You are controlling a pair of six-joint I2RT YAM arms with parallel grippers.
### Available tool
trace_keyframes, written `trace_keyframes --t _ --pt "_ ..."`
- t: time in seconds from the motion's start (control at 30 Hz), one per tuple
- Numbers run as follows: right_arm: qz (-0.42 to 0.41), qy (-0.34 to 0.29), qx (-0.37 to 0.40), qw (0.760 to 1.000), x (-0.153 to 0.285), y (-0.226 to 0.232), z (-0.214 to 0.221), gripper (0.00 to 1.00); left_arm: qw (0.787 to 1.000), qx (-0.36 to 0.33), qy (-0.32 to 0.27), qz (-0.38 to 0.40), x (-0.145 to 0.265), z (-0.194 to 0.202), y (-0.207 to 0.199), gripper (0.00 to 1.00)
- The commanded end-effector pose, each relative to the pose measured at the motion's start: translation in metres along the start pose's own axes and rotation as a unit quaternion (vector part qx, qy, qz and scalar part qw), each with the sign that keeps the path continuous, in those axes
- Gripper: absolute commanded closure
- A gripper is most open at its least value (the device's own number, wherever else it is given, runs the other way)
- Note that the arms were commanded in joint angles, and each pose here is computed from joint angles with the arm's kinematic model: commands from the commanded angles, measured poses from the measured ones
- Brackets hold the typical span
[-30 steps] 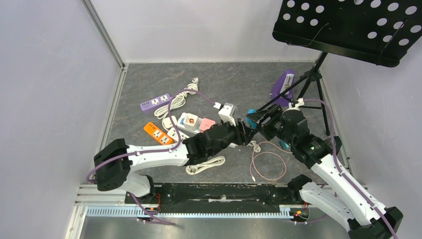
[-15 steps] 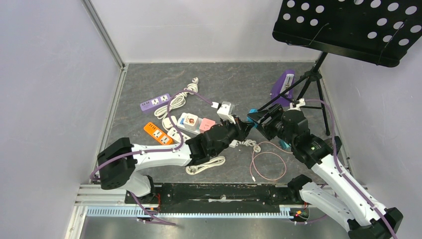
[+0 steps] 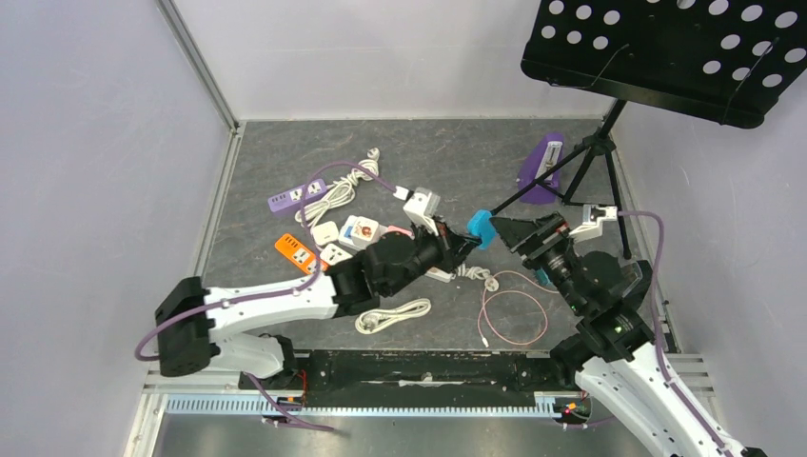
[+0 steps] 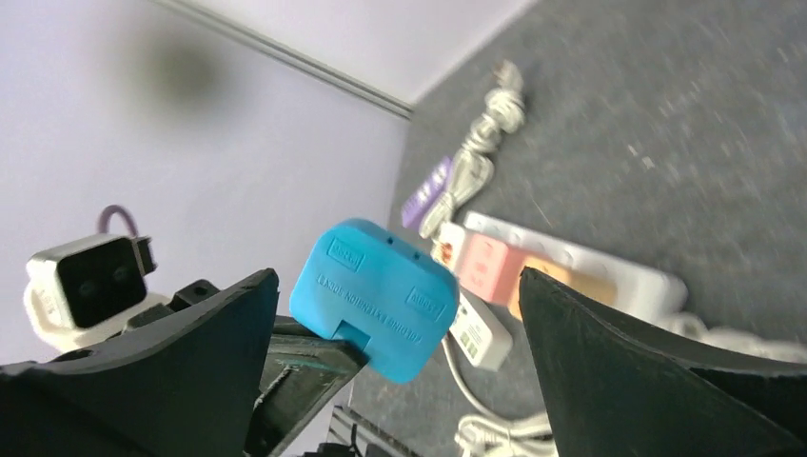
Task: Insert the plug
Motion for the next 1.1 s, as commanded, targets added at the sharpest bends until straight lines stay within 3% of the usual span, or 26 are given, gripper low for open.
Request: trace_keyframes --t 0.0,0.17,0.4,0.67,0.83,0.97,1.07 --pt "-0.148 -0.016 0.1 0.984 0.009 0.043 -0.01 0.02 0.998 0.036 -0.023 0.048 0.03 -0.056 -0.009 0.98" --pt "-0.231 0.078 0.181 0.953 0.012 0.075 0.0 0.02 0.99 0.064 -0.025 0.119 0.058 -0.091 0.0 0.98" --pt "-0.366 0.126 0.139 0.912 0.016 0.107 0.009 0.14 0.968 0.105 -0.04 0.226 0.07 -0.131 0.009 0.98" --pt "-0.387 0.135 0.118 0.905 -0.003 0.118 0.01 0.21 0.937 0.156 -0.047 0.311 0.081 -0.148 0.008 0.98" --pt "-0.391 0.132 0.122 0.903 -0.011 0.13 0.008 0.29 0.934 0.163 -0.039 0.314 0.083 -0.146 0.008 0.98" --pt "-0.388 0.131 0.116 0.905 -0.015 0.134 0.007 0.41 0.936 0.163 -0.037 0.31 0.084 -0.142 0.01 0.98" --pt "-0.382 0.137 0.114 0.907 -0.018 0.133 0.008 0.57 0.939 0.16 -0.033 0.302 0.084 -0.141 0.013 0.98"
Point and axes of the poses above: each gripper's point midway between its finger pads, its own x axis back along the fingers, its own y axis along the line the jaws close on, z = x × y, the point moved 9 cm from there along x, back along the fingers, and after that the axes turned 14 degrees about -x, right-handed, at the moved point
